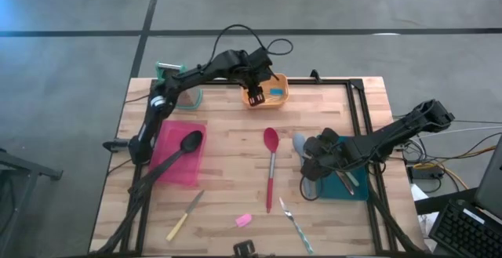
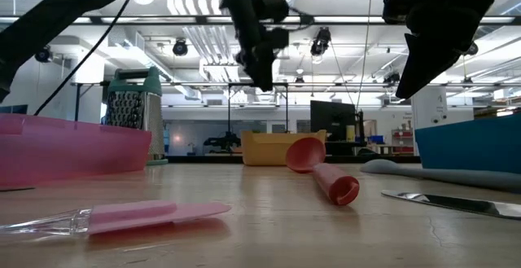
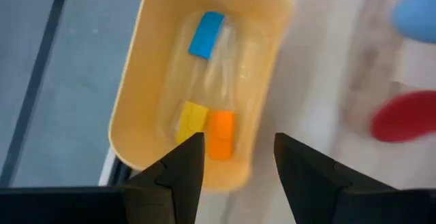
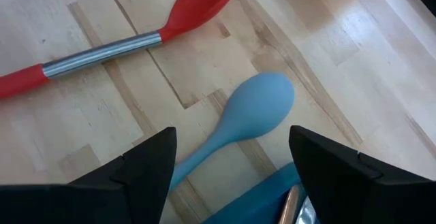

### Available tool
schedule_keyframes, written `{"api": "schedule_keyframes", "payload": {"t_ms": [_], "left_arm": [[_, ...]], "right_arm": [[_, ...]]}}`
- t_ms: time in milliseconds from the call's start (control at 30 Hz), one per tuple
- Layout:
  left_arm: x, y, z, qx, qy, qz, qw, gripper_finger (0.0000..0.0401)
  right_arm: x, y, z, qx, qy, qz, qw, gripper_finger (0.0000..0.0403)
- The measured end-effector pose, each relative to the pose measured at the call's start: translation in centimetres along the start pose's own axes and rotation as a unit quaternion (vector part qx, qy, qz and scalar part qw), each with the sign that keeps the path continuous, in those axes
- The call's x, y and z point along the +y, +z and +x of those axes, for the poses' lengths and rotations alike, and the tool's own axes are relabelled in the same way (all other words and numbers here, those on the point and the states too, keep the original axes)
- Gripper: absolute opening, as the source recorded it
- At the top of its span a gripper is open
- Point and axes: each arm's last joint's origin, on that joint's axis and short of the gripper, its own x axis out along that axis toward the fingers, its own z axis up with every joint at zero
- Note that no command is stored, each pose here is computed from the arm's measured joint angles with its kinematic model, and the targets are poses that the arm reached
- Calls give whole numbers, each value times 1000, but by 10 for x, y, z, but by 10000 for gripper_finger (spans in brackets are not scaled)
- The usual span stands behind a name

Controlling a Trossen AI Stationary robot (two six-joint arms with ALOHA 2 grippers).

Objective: Pick & Place Kitchen Items
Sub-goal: Put the white knife into the blue bin

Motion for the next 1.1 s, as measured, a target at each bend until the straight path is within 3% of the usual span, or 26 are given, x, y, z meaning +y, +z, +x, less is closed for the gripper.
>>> {"api": "schedule_keyframes", "payload": {"t_ms": [200, 400, 600, 900, 1100], "left_arm": [[-30, 2, -46, -2, -19, -17, 1000, 181], [-70, -15, -86, -2, -38, -20, 999, 181], [-115, -36, -123, -14, -25, -11, 1000, 181], [-174, -85, -153, -8, -23, 25, 999, 181], [-201, -127, -154, -8, 38, 37, 999, 181]], "right_arm": [[0, 0, 0, -1, 1, 3, 1000, 281], [1, 1, 0, -5, 6, 7, 1000, 261], [1, 1, 0, -5, 7, 8, 1000, 241], [2, 1, 0, -5, 12, 11, 1000, 223], [4, 3, 0, -12, 20, 16, 1000, 221]]}}
